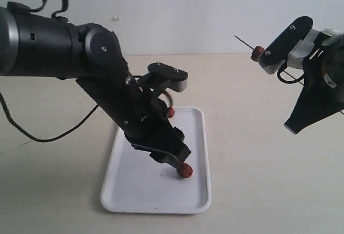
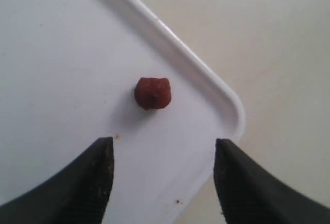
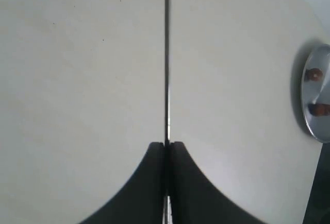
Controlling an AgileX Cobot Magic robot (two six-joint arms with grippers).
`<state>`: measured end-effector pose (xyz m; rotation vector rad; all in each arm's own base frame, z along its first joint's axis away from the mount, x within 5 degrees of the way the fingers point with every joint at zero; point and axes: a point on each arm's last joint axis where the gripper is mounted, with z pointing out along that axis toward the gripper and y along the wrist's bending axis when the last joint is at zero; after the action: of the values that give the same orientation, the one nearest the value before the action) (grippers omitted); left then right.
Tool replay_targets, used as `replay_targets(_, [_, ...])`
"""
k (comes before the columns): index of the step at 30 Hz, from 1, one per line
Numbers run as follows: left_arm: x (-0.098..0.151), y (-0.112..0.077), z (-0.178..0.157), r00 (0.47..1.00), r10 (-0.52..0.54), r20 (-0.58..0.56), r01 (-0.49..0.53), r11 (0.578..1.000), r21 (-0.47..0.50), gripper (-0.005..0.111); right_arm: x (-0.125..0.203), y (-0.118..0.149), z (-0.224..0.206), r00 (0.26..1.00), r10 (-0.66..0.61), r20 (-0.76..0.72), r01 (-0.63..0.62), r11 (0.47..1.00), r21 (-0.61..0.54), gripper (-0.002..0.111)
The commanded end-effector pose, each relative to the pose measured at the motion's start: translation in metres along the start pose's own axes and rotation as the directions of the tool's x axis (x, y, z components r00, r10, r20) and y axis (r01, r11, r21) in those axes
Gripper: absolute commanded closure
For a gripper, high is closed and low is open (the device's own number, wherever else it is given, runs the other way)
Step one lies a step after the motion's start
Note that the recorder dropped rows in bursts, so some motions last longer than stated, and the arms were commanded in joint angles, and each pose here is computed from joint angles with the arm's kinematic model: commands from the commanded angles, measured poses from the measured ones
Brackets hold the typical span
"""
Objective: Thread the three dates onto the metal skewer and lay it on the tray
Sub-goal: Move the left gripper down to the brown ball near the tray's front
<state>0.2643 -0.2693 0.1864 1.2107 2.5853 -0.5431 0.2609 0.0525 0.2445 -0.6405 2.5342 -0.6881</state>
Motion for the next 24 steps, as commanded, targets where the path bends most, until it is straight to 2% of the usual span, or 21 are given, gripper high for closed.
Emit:
replay_targets(1, [-0.007, -0.006, 0.013, 0.998, -0.053, -0.040, 0.050, 0.995, -0.091, 0.050, 0.000, -0.001, 0.000, 1.000, 0.007, 0.012, -0.007, 1.000, -0.001, 0.108])
replay_targets(5, [-0.014, -0.012, 0.026, 0.997, -0.052, -0.049, 0.048, 0.995, -0.084, 0.050, 0.000, -0.001, 0.000, 1.000, 0.013, 0.010, -0.012, 1.000, -0.007, 0.108])
replay_targets(10, [-0.020, -0.009, 0.037, 0.996, -0.070, -0.053, 0.065, 0.994, -0.085, 0.050, 0.001, -0.001, 0.000, 1.000, 0.013, 0.005, -0.013, 1.000, -0.007, 0.108])
replay_targets(17, [-0.016, -0.004, 0.050, 0.994, -0.056, -0.094, 0.046, 0.994, -0.103, 0.050, 0.001, -0.001, 0.000, 1.000, 0.011, 0.005, -0.011, 1.000, -0.007, 0.108])
replay_targets(24, [-0.017, -0.003, 0.053, 0.995, -0.060, -0.084, 0.051, 0.993, -0.103, 0.050, 0.001, -0.001, 0.000, 1.000, 0.011, 0.005, -0.011, 1.000, -0.007, 0.108])
